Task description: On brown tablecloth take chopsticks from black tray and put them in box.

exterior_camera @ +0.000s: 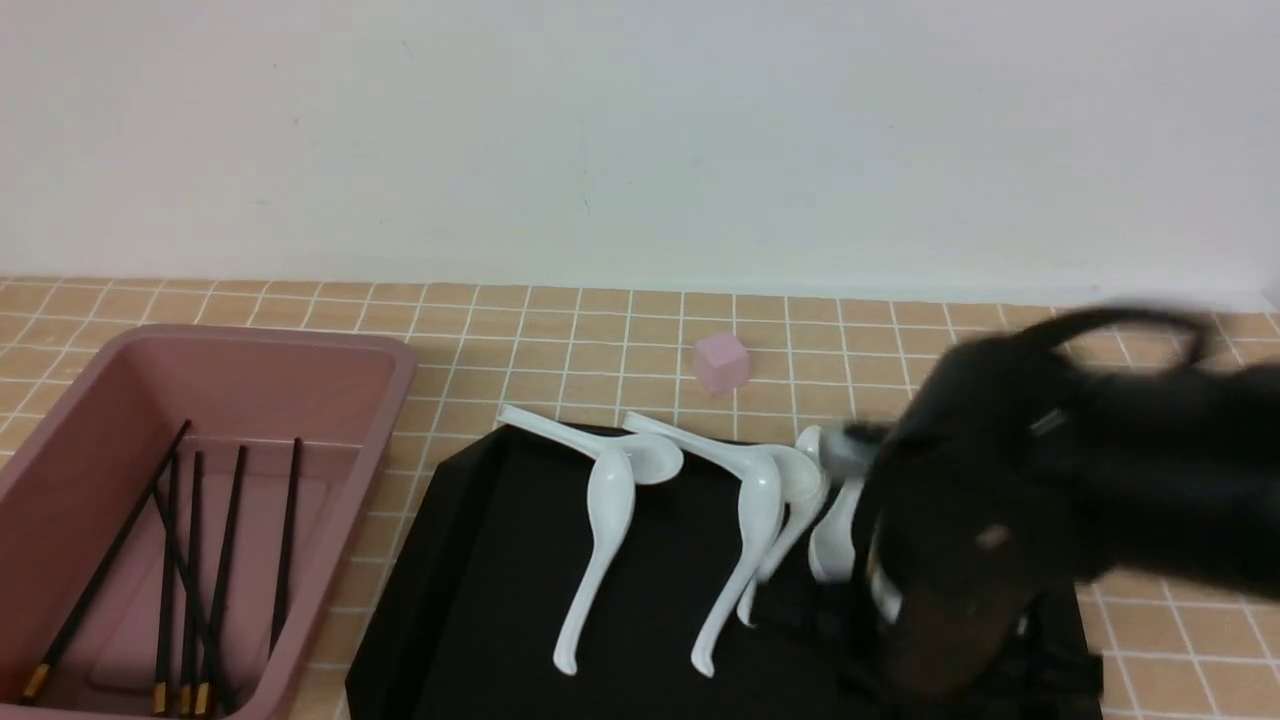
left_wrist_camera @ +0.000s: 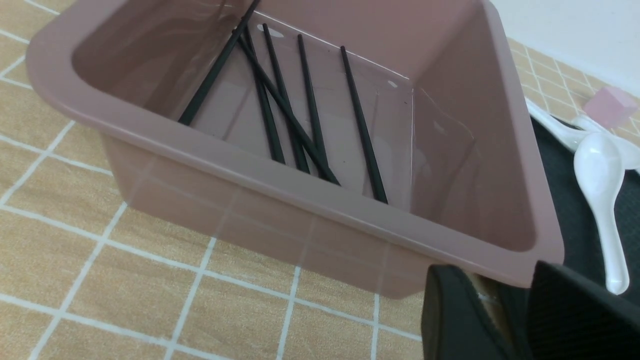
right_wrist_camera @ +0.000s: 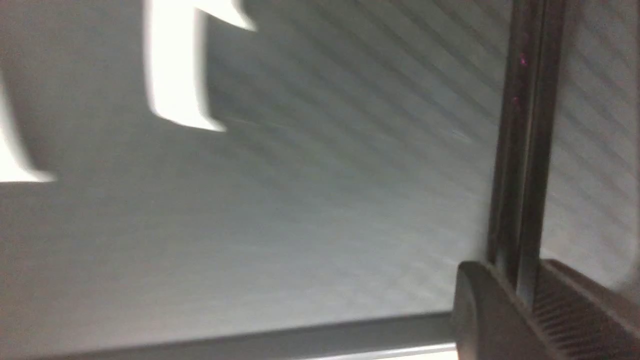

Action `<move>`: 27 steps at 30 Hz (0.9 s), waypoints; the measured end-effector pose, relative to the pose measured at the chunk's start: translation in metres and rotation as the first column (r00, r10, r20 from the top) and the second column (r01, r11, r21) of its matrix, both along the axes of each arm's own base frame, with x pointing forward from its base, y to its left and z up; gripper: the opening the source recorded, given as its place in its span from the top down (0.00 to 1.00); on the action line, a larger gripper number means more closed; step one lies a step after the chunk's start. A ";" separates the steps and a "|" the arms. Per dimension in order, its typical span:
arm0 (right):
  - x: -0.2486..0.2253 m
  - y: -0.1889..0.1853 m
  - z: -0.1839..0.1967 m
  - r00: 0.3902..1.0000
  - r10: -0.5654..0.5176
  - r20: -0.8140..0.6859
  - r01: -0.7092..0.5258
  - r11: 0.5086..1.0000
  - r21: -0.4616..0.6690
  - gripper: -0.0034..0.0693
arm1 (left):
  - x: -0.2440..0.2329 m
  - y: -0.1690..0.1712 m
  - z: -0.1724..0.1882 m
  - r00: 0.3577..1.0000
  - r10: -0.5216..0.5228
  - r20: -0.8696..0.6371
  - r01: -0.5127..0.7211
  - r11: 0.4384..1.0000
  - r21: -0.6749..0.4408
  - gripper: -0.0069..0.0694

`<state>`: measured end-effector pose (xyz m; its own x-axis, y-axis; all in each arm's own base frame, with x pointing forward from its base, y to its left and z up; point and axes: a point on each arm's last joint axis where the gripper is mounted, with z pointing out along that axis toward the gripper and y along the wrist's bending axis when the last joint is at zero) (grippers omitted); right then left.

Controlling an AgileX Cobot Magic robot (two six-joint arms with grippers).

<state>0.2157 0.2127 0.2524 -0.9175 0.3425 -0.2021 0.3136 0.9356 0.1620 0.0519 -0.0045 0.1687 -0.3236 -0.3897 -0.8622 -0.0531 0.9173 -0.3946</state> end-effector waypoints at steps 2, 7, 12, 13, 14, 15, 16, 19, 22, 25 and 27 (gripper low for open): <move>0.005 0.007 0.026 0.993 0.055 0.105 -0.065 0.993 0.094 0.78 | 0.000 0.000 0.000 1.000 0.000 0.000 0.000 1.000 0.000 0.60; 0.023 0.044 0.078 0.905 0.217 0.365 -0.331 0.900 0.285 0.78 | 0.000 0.000 0.000 1.000 0.000 0.000 0.000 1.000 0.000 0.60; 0.037 0.111 0.082 0.764 0.404 0.503 -0.593 0.748 0.300 0.78 | 0.000 0.000 0.000 1.000 0.000 0.000 0.000 1.000 0.000 0.60; 0.041 0.125 0.076 0.739 0.429 0.520 -0.626 0.722 0.295 0.78 | 0.000 0.000 0.000 1.000 0.000 0.000 0.000 1.000 0.000 0.60; 0.043 0.134 0.072 0.725 0.443 0.528 -0.644 0.707 0.291 0.78 | 0.000 0.000 0.000 1.000 0.000 0.000 0.000 1.000 0.000 0.60; 0.047 0.150 0.063 0.699 0.466 0.543 -0.675 0.681 0.284 0.78 | 0.000 0.000 0.000 1.000 0.000 0.000 0.000 1.000 0.000 0.60; 0.050 0.162 0.054 0.677 0.487 0.552 -0.699 0.661 0.273 0.78 | 0.000 0.000 0.000 1.000 0.000 0.000 0.000 1.000 0.000 0.60; 0.061 0.192 0.030 0.623 0.527 0.578 -0.749 0.615 0.246 0.78 | 0.000 0.000 0.000 1.000 0.000 0.000 0.000 1.000 0.000 0.60; 0.073 0.215 0.009 0.590 0.534 0.605 -0.773 0.590 0.234 0.78 | 0.000 0.000 0.000 1.000 0.000 0.000 0.000 1.000 0.000 0.60; 0.084 0.230 -0.012 0.578 0.533 0.618 -0.780 0.583 0.227 0.78 | 0.000 0.000 0.000 1.000 0.000 0.000 0.000 1.000 0.000 0.60; 0.088 0.235 -0.021 0.573 0.531 0.624 -0.781 0.584 0.221 0.77 | 0.000 0.000 0.000 1.000 0.000 0.000 0.000 1.000 0.000 0.60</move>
